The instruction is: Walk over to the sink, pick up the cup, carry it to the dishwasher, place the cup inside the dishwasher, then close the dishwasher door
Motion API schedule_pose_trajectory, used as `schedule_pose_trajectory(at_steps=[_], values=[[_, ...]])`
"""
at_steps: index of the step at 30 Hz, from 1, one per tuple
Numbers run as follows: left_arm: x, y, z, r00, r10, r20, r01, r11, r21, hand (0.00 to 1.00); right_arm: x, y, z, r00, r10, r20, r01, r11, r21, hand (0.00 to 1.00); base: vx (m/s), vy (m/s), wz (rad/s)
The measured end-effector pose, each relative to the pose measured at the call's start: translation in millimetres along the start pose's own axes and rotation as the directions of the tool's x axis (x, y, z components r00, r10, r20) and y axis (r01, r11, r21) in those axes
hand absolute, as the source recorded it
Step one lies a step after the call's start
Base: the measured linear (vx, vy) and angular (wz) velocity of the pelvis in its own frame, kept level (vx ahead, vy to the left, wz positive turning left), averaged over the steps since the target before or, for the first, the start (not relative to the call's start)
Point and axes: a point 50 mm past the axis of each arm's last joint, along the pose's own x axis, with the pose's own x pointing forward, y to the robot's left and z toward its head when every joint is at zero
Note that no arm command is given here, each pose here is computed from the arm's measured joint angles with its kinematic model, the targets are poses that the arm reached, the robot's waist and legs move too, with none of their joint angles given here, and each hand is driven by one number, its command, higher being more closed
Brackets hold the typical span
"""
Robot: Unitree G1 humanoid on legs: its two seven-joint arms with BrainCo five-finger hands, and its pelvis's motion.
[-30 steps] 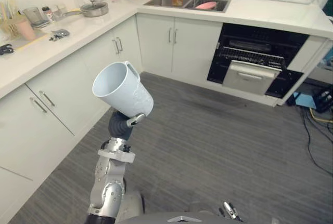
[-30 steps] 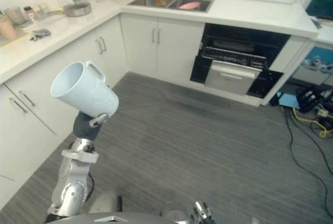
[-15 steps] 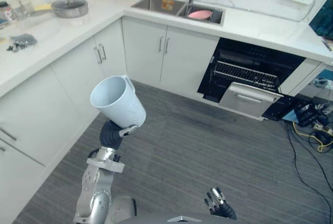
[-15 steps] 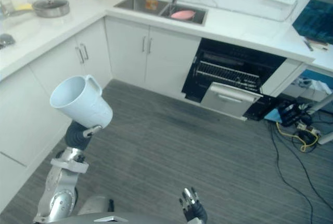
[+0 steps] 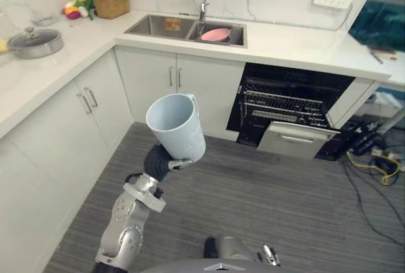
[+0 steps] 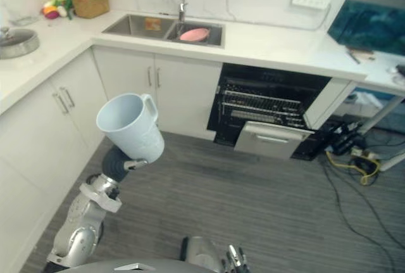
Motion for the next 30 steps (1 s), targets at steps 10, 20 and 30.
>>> schedule_pose_trajectory(at_steps=[10,20,30], values=[[-1,-12,3,0.998,-0.011,0.068,0.013,1.0,-0.026,1.0,14,33,50,0.972,0.155,0.176,-0.137,0.984,-0.112,0.0,0.43,-0.061,-0.21],[-24,-20,7,0.997,-0.004,0.078,0.003,1.0,0.013,1.0,10,100,93,0.814,0.246,0.526,-0.238,0.968,-0.083,0.0,0.38,0.231,-0.57],[-11,-32,-11,0.991,-0.125,-0.05,0.127,0.991,0.031,1.0,-19,132,134,0.613,0.264,0.744,-0.254,0.958,-0.131,0.0,0.3,0.098,-0.58]])
